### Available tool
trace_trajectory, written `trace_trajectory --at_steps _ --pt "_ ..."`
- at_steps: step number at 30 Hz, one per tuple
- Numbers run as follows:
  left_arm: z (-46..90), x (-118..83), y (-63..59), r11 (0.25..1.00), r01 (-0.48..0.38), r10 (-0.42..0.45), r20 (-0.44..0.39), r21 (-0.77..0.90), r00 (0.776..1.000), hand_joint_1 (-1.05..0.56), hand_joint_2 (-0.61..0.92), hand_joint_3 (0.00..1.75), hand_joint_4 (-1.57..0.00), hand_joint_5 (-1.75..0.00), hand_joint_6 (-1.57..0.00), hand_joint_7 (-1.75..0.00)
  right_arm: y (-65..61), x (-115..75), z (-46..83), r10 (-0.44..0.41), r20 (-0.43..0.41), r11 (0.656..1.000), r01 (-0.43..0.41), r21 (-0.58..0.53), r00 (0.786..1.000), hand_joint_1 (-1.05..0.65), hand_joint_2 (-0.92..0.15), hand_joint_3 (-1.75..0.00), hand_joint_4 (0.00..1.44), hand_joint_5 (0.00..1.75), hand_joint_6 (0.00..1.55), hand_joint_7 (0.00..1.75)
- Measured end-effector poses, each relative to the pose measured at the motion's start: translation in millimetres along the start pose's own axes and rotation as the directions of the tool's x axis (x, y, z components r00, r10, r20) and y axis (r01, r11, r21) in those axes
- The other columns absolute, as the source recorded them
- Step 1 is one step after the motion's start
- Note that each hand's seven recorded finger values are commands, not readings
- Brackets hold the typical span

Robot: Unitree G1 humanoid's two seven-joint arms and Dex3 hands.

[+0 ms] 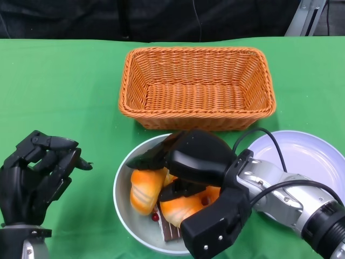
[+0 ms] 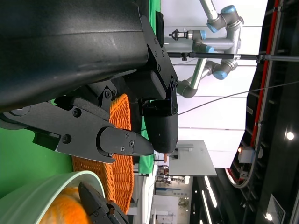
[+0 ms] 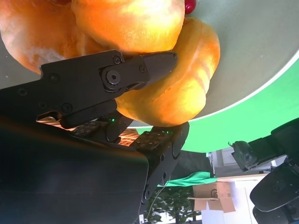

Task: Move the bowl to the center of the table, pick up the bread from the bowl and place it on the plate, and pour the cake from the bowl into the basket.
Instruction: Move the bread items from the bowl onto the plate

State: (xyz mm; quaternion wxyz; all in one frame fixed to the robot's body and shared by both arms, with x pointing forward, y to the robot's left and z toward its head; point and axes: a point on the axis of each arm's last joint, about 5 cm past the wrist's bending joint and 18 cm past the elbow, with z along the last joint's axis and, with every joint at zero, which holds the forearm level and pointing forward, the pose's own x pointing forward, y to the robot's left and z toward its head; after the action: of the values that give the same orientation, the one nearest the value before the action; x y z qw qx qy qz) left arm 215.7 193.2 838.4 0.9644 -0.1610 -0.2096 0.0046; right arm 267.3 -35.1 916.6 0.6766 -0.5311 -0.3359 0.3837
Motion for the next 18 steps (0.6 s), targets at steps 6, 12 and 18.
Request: trace_trajectory --at_steps 6,12,18 --pt "0.0 0 -0.1 1.000 0.001 -0.001 0.000 0.000 1.000 -0.18 0.92 0.25 -0.86 -1.32 -0.89 -1.06 -2.0 2.5 -1.2 0.041 0.007 0.999 -0.041 -0.014 0.999 -0.55 -0.84 0.00 0.85 0.10 0.74 0.01" --pt "0.0 0 -0.2 1.000 0.001 -0.001 0.000 0.000 1.000 -0.17 0.92 0.27 -0.86 -1.30 -0.88 -1.06 0.1 1.5 -3.4 0.034 0.026 0.999 -0.033 -0.008 0.999 -0.37 -0.89 -0.01 0.92 0.18 0.82 0.04" --pt "0.0 0 -0.4 1.000 0.002 -0.002 0.001 0.000 1.000 -0.16 0.92 0.28 -0.87 -1.30 -0.88 -1.08 8.8 -3.3 -7.7 -0.050 0.044 0.999 0.050 0.014 0.998 -0.33 -0.92 -0.04 0.92 0.59 1.02 0.03"
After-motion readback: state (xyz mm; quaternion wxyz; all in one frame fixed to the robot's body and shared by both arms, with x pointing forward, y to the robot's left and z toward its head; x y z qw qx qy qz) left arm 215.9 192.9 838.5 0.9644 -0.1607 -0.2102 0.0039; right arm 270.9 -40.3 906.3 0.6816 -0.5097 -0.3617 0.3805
